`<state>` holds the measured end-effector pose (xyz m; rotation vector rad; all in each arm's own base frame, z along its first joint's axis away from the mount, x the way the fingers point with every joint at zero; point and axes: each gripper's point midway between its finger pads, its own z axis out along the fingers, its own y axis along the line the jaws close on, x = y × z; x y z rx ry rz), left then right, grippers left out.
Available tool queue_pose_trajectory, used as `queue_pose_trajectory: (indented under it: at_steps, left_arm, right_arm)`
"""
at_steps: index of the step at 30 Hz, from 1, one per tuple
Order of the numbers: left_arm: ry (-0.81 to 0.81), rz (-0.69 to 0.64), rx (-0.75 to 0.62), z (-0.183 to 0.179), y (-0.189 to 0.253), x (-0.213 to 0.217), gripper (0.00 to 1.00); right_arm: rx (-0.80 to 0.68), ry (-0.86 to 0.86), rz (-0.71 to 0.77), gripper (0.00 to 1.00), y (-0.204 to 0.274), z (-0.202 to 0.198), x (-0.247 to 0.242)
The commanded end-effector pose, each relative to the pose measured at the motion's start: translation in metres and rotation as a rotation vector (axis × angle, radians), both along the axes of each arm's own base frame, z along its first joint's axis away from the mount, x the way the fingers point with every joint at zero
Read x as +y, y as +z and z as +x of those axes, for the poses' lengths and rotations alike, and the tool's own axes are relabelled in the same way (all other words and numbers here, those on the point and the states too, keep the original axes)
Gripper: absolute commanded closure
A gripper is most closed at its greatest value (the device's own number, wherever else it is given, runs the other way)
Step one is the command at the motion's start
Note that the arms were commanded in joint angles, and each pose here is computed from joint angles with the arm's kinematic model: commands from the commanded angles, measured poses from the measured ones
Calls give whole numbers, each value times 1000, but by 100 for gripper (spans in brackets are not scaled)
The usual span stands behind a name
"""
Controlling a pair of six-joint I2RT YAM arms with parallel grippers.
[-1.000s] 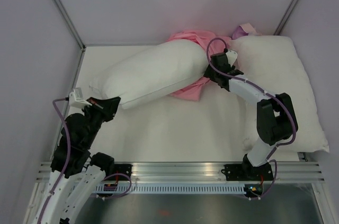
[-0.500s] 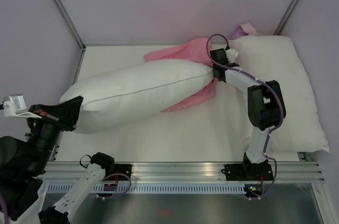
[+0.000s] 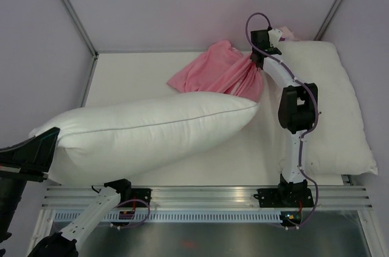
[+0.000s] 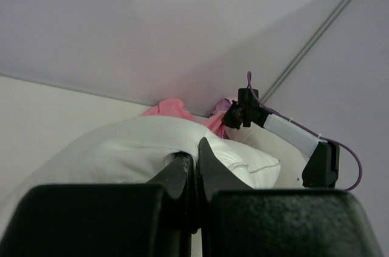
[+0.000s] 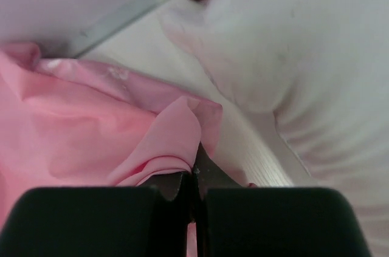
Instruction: Remove the pillowcase from the pillow
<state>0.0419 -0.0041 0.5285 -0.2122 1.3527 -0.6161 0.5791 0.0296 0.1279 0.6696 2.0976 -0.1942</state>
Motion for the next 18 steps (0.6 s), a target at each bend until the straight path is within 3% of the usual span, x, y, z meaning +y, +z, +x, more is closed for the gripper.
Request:
queue_pose_trajectory:
  at_steps: [1, 8, 12, 15, 17, 18]
  left_arm:
    - [35, -2, -153, -2, 52, 7, 98]
    - [104, 28, -187, 0, 69, 21, 98]
    - [56, 59, -105, 33, 48, -2, 98]
    - [-25, 87, 24, 80, -3, -37, 98]
    - [-51, 114, 140, 129, -50, -63, 98]
    - [-86, 113, 148, 146, -58, -77, 98]
  right_arm:
    - [-113, -54, -95, 100, 53, 27, -27]
    - [-313, -161, -133, 100, 155, 27, -69]
    - [-375, -59, -139, 100, 188, 19, -59]
    - [-329, 98, -65, 98, 179, 15, -32]
    - [-266, 228, 9, 95, 157, 3, -4]
    - [-207, 254, 41, 95, 124, -7, 5]
